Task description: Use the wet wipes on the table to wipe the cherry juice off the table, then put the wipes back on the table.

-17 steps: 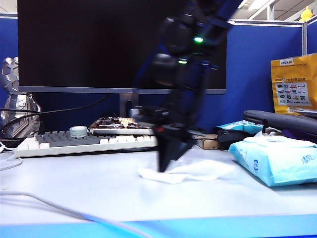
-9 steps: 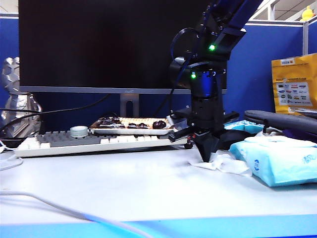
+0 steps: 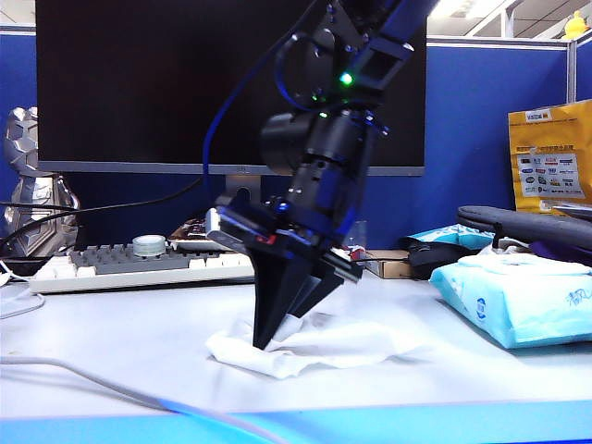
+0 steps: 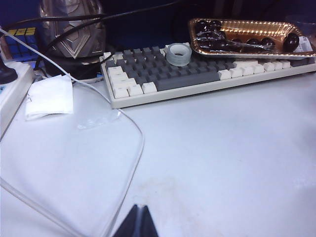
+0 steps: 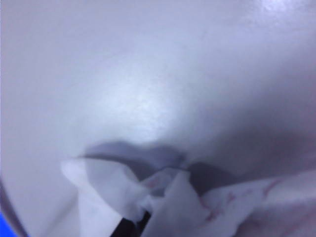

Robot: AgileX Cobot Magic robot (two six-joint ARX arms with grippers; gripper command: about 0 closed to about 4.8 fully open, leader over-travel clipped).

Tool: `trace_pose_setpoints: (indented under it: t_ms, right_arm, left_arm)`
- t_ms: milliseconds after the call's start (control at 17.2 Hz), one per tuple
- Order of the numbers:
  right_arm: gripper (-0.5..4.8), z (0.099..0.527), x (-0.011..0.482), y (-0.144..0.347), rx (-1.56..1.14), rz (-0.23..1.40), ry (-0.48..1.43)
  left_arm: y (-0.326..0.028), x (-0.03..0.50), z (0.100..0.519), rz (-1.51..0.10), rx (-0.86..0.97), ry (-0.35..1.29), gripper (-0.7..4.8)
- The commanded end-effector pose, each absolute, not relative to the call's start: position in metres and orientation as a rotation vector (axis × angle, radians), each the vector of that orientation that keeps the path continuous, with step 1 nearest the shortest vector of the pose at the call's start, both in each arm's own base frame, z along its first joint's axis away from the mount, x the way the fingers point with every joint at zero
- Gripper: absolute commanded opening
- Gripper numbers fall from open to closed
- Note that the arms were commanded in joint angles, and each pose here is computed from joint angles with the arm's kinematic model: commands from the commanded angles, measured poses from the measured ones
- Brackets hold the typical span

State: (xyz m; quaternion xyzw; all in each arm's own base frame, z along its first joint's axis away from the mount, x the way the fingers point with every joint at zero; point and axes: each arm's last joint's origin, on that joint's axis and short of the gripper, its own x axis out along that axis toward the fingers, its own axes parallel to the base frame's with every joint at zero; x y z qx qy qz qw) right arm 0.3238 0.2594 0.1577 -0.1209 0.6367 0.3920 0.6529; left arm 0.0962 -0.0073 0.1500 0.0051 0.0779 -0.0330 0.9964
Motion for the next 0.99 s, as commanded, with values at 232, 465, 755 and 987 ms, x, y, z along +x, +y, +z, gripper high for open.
trace_pose_setpoints:
  t_ms: [232,465,755,987]
  right_arm:
    - [-0.05,0.144,0.377,0.2,-0.483,0.189,1.253]
    - [-0.05,0.143,0.381,0.199,-0.305,0.444,1.292]
    - [-0.05,0.146,0.336,0.258,-0.157,1.012,1.387]
    - [-0.05,0.141,0.316,0.261,-0.51,0.684,1.468]
  left_arm:
    - [-0.007,0.096,0.149,-0.065,0.008,0.166,-0.03]
    - [-0.007,0.096,0.149,-0.065,0.008,0.166,-0.03]
    - [-0.007,0.096,0.149,-0.065,0.008,0.166,-0.03]
    - [-0.007,0.096,0.149,-0.065,0.008,0.166,-0.03]
